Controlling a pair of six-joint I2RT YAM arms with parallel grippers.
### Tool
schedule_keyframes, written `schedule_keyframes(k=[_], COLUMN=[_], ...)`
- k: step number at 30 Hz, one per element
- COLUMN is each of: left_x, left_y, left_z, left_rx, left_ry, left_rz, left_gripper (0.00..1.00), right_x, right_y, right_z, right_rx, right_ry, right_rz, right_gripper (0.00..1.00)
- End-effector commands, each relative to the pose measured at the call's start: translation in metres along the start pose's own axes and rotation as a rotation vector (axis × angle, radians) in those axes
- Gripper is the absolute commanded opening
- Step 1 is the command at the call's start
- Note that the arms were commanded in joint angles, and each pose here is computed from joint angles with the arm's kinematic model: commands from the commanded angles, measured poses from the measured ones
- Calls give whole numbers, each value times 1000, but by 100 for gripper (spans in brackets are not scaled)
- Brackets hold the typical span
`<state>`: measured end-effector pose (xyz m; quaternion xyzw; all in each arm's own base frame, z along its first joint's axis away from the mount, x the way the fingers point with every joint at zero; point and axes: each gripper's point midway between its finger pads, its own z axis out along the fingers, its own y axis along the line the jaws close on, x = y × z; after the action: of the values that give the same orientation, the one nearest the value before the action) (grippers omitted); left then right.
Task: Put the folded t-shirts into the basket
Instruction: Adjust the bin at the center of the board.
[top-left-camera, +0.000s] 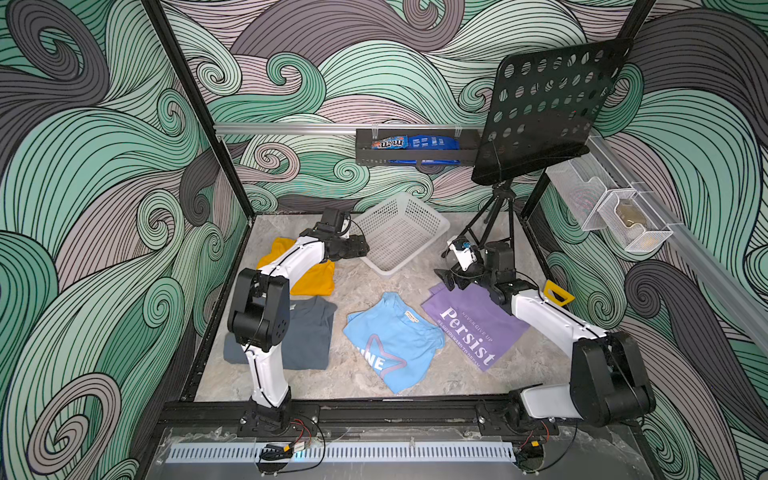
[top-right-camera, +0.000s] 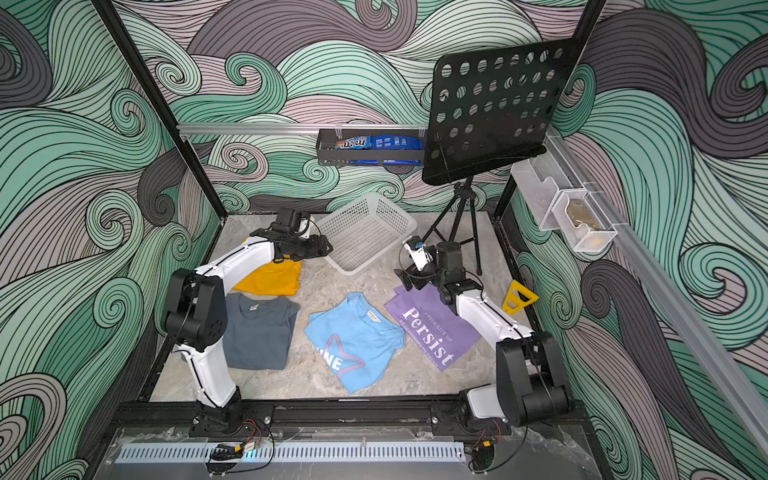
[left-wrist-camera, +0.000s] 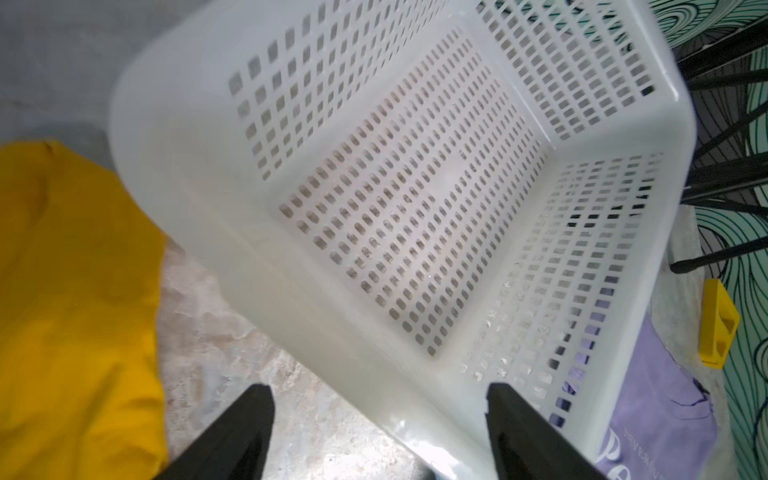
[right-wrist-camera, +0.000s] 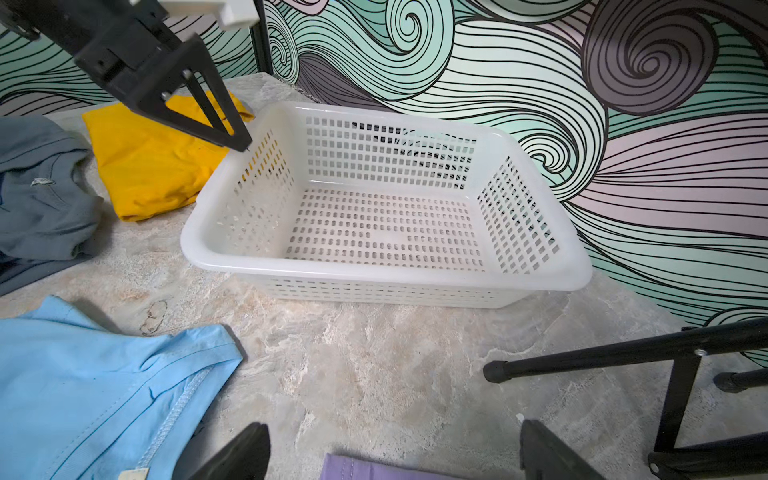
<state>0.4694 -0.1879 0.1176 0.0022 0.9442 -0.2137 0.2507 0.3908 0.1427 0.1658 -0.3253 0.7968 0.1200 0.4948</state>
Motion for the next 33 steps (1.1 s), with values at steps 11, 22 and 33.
schedule_keyframes(k=[11,22,33], left_x=[5,0,-28], left_y=[42,69,39], left_z=[18,23,28], left_rx=[-49,-51,-1], left_ry=[119,209,151], left_rz=[-77,55,6], left_gripper=[39,35,46], right_x=[10,20,35], right_y=[4,8,79], right_z=[2,10,2], right_rx=[-28,-58,-353], right_ry=[29,71,184], right_rz=[-11,-12,-168], right_gripper=[99,99,96])
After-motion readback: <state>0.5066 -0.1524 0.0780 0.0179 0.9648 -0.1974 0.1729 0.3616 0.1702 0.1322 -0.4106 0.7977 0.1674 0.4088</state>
